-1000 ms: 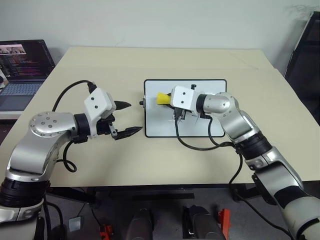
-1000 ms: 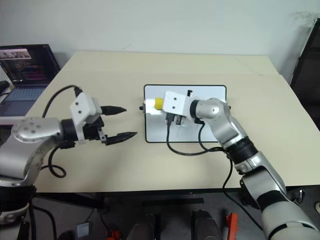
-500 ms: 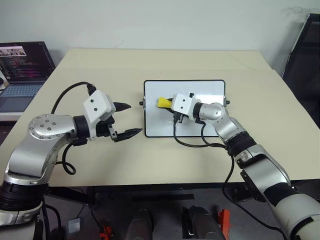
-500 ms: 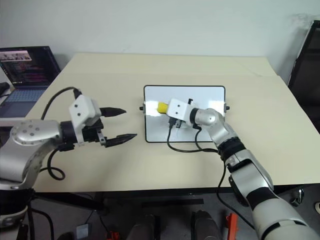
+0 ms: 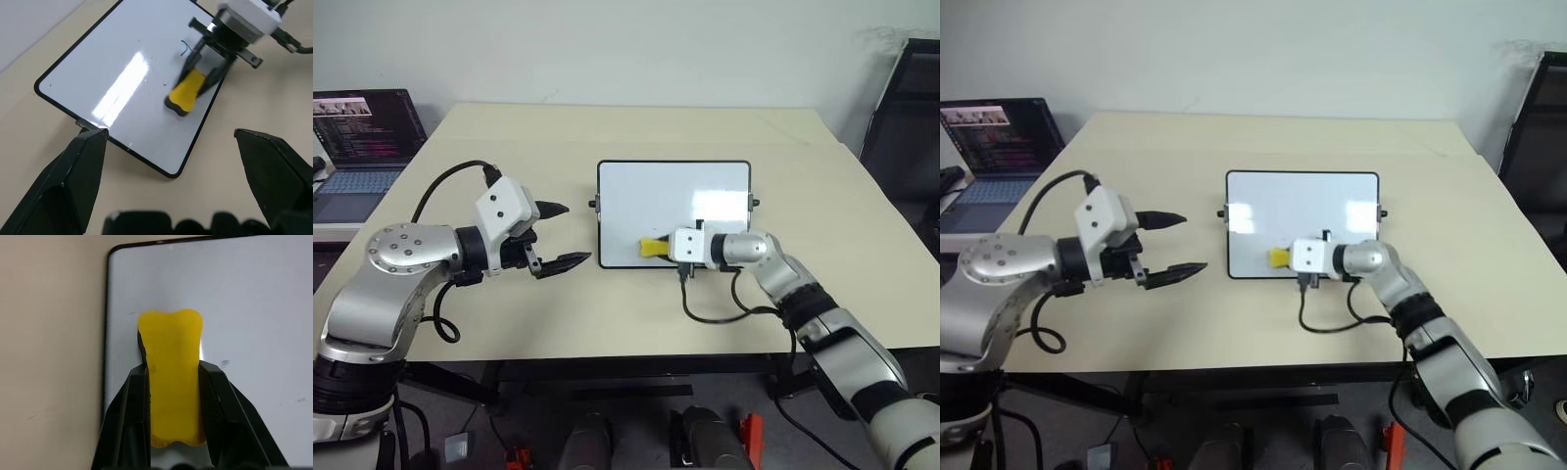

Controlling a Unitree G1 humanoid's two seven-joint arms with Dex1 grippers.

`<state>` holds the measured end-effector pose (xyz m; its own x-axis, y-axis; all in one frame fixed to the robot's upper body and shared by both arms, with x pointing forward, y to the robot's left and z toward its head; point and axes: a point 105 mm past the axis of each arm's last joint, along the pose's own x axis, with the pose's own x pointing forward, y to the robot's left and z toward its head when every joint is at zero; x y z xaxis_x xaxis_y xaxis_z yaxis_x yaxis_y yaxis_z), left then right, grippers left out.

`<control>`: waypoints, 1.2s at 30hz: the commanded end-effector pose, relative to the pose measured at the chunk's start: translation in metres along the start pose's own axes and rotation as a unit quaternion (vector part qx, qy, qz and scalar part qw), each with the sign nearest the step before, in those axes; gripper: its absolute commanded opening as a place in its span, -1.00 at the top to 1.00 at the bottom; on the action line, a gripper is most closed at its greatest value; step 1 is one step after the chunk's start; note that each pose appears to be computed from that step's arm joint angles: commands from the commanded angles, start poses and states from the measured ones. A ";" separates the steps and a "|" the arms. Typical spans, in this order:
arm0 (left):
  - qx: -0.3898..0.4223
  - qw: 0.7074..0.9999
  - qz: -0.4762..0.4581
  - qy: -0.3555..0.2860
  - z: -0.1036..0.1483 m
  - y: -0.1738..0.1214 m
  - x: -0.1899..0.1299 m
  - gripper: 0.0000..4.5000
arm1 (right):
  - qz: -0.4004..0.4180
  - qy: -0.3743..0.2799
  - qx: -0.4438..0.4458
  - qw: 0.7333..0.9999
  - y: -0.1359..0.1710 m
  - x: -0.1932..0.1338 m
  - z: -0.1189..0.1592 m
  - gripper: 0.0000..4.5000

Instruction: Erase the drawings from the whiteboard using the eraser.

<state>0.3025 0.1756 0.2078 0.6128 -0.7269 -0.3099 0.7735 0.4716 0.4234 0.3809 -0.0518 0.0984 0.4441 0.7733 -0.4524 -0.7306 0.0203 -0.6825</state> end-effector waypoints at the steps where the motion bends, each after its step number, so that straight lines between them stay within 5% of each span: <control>1: 0.025 1.000 0.013 -0.013 0.013 0.005 -0.006 -1.00 | 0.053 0.048 0.033 0.997 0.031 -0.005 -0.026 0.56; 5: 0.026 1.000 0.012 -0.013 0.013 0.006 -0.005 -1.00 | 0.045 0.048 0.031 0.997 0.028 -0.006 -0.024 0.56; 21: 0.027 0.999 0.011 -0.016 0.014 0.006 -0.001 -1.00 | -0.183 0.046 -0.065 0.980 -0.100 -0.023 0.025 0.56; 28: 0.027 0.999 0.010 -0.017 0.014 0.006 -0.002 -1.00 | -0.146 0.007 -0.059 0.988 -0.087 -0.028 0.035 0.56; 32: 0.029 0.999 0.014 -0.011 0.012 0.008 -0.003 -1.00 | -0.085 -0.063 -0.041 0.994 -0.077 -0.060 0.069 0.56; 36: 0.028 0.999 0.017 -0.007 0.011 0.009 -0.007 -1.00 | -0.060 -0.020 -0.043 0.997 -0.071 -0.120 0.063 0.56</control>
<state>0.3055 0.1762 0.2096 0.6176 -0.7227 -0.3103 0.7687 0.4710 0.4328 0.3592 -0.0853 0.2130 0.4853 0.7978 -0.3578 -0.6463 0.0518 -0.7613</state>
